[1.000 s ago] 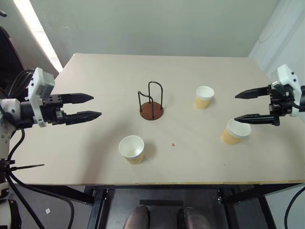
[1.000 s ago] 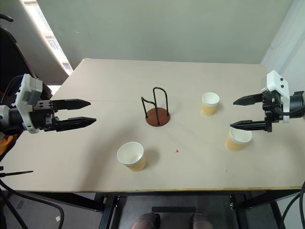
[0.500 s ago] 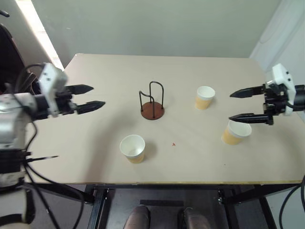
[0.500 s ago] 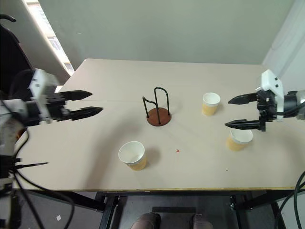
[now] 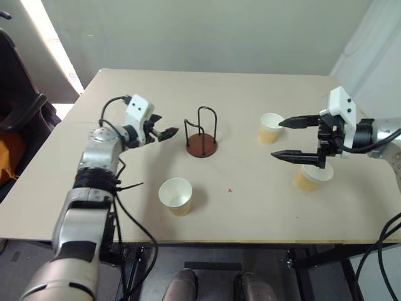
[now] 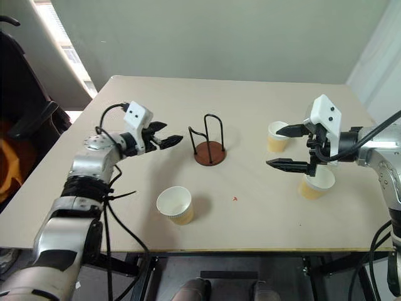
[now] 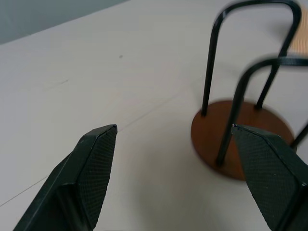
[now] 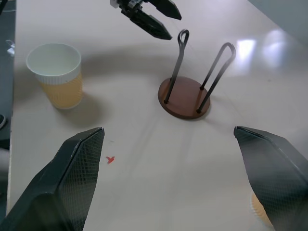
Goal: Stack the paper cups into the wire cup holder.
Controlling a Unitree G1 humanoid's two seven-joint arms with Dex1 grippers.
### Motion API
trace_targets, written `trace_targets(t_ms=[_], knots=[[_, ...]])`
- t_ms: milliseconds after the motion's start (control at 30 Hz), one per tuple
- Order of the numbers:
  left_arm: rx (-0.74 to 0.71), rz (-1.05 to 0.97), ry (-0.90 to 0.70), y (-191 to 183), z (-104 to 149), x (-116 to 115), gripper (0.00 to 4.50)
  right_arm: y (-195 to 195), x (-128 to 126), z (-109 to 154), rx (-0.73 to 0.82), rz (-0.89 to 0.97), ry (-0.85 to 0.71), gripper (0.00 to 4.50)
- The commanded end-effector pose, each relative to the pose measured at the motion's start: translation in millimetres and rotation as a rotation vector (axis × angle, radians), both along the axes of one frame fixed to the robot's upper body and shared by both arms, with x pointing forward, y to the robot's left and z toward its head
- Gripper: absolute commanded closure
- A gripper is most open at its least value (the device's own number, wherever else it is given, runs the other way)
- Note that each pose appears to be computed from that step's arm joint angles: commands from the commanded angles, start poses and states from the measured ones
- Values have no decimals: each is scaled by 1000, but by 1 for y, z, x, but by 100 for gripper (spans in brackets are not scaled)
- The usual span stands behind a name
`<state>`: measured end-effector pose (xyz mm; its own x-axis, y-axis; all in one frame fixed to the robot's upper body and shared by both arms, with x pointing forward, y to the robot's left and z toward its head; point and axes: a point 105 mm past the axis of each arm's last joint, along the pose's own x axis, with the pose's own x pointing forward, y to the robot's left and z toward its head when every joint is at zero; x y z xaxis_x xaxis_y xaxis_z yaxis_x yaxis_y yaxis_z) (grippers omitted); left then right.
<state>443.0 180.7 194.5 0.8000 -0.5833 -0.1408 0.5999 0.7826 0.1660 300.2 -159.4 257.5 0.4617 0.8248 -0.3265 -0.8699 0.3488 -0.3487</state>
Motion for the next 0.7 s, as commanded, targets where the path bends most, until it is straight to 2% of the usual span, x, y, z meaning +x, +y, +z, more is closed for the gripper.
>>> trace_targets(t_ms=[33,233,400,533,700], knots=[[14,-52,-6,-18,0,4,43,0,-6,14,22,-26,-64,0],[43,-91,0,-22,2,5,43,-3,-12,12,23,-62,-60,0],[25,-23,-53,-37,17,19,43,-8,-14,8,17,-92,-58,0],[27,-22,-58,-46,16,22,43,-7,-13,2,5,-108,-61,0],[37,-61,-50,-44,15,19,212,-12,-17,2,1,-123,-61,0]])
